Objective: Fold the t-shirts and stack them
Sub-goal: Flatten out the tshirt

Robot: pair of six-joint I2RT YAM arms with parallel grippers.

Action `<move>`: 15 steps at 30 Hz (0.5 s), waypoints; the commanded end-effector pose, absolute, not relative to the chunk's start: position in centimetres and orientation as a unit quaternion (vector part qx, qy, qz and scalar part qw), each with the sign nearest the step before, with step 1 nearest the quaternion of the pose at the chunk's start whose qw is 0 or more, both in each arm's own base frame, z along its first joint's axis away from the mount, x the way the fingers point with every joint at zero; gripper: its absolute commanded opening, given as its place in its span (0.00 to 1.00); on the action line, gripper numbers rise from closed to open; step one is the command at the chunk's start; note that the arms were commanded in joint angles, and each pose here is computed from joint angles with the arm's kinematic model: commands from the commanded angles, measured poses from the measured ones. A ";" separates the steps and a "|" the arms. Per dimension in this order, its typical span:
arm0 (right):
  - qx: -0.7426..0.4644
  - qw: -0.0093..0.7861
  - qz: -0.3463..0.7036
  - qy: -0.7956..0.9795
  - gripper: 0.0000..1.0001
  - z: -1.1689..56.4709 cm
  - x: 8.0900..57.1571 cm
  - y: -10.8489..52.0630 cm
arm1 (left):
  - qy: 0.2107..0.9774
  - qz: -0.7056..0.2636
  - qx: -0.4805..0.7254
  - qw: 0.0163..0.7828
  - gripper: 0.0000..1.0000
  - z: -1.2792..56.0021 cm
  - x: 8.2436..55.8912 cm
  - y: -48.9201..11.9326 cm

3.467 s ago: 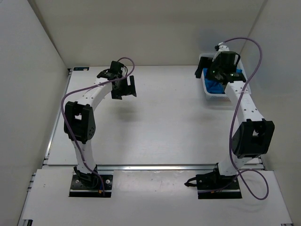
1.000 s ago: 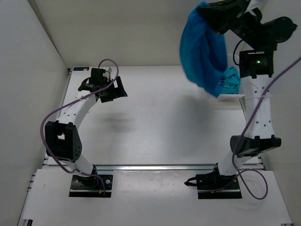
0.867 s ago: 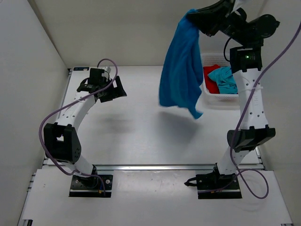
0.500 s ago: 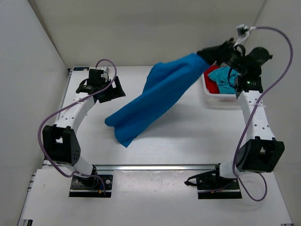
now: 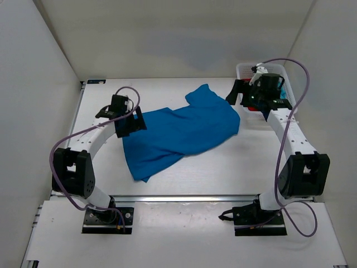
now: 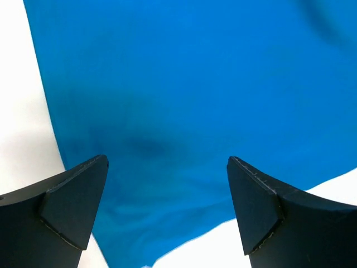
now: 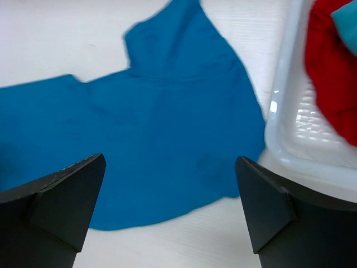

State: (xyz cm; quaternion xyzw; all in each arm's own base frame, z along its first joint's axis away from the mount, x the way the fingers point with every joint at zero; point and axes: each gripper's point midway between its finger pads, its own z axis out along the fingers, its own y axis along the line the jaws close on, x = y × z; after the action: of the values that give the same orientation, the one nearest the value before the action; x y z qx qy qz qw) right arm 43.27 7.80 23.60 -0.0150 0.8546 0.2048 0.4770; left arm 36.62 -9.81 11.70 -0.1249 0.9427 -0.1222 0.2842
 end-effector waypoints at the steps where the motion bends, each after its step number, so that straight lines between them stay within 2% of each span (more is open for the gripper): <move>1: -0.067 0.454 0.085 0.884 0.99 20.8 45.5 8.3 | 0.940 -0.106 -0.176 0.273 0.98 10.9 34.2 -8.3; 6: -0.091 0.472 0.010 0.877 0.99 18.7 50.5 10.0 | 0.934 -0.042 -0.212 0.284 0.99 9.6 33.5 -5.5; 8: -0.072 0.493 0.011 0.867 0.99 18.7 52.7 9.5 | 0.919 -0.044 -0.238 0.311 0.99 10.6 36.2 -4.8; 10: -0.028 0.526 0.054 0.849 1.00 19.8 55.9 9.3 | 0.908 -0.032 -0.256 0.330 0.99 11.0 38.7 -4.1; 11: -0.022 0.521 0.080 0.849 0.99 18.8 56.8 10.0 | 0.904 -0.026 -0.259 0.340 0.99 11.3 40.3 -3.9; 13: -0.030 0.544 0.108 0.832 0.99 20.9 59.7 11.1 | 0.897 -0.009 -0.258 0.358 0.99 11.9 42.5 -3.4; 15: -0.052 0.562 0.081 0.822 0.99 20.9 62.0 11.9 | 0.896 -0.007 -0.254 0.365 0.99 11.7 44.3 -3.3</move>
State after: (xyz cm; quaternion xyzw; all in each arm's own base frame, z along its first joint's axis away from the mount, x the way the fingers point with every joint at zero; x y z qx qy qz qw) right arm 57.31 10.99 14.00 -0.0492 0.8839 0.0760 0.4587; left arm 40.81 -4.35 10.03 -0.2410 0.9180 -0.0217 0.3142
